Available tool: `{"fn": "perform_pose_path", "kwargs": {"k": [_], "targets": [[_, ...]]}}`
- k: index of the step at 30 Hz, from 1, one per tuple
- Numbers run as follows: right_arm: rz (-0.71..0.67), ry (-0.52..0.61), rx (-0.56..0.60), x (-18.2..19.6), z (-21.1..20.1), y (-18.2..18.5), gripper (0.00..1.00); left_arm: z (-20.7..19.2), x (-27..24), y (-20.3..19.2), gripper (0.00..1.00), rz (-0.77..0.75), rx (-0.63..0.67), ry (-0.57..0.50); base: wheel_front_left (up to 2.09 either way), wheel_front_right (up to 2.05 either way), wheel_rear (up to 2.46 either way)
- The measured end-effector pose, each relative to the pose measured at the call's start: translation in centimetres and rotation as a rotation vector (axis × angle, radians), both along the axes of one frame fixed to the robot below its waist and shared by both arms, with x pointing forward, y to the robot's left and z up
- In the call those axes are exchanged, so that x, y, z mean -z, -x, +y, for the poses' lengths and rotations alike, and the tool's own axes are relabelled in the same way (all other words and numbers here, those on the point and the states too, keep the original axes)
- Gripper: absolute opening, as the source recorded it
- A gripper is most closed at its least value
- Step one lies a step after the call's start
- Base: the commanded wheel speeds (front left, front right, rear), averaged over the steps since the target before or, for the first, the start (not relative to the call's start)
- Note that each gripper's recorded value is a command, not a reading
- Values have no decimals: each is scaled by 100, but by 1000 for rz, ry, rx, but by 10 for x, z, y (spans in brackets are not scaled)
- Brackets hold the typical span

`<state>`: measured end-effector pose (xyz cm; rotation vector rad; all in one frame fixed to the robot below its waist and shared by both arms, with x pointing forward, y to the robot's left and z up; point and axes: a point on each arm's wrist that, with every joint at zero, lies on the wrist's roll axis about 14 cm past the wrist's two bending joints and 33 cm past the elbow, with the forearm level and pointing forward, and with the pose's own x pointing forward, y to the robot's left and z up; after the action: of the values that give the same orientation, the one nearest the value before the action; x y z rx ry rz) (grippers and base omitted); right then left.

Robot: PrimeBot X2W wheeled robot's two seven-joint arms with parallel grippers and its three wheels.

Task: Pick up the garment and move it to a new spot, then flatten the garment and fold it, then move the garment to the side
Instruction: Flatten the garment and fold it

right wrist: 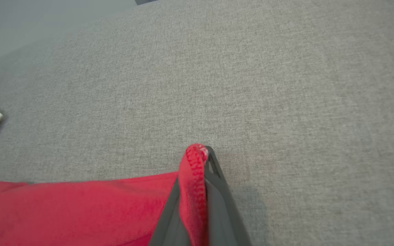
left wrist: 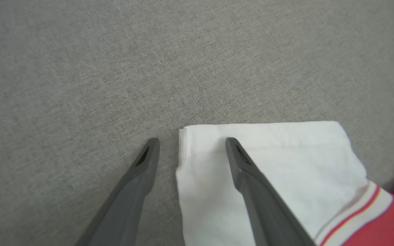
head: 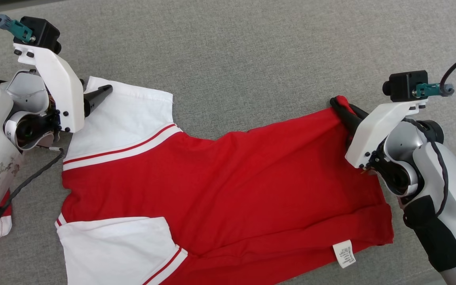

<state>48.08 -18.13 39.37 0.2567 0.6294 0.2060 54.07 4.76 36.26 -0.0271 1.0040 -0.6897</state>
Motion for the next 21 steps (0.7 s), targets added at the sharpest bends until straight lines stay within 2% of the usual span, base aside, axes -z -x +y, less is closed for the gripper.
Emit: {"fn": "perform_pose_path", "kwargs": {"k": [1, 2, 3, 14, 21], "targets": [[0, 0, 2, 0, -1, 1, 0, -2, 0, 1, 92, 3, 2, 3, 0, 0, 0], [-1, 0, 3, 0, -1, 1, 0, -3, -1, 1, 35, 6, 5, 5, 0, 0, 0], [-2, 1, 4, -1, -1, 1, 0, -3, -1, 3, 0, 9, 8, 5, 0, 0, 0], [-35, 11, 13, -13, -7, 4, 0, -2, -36, 5, 0, -88, 9, 31, 0, 0, 0], [-51, 4, 39, -22, -16, 20, 0, 9, -72, 29, 0, -122, 12, 46, 0, 0, 0]]}}
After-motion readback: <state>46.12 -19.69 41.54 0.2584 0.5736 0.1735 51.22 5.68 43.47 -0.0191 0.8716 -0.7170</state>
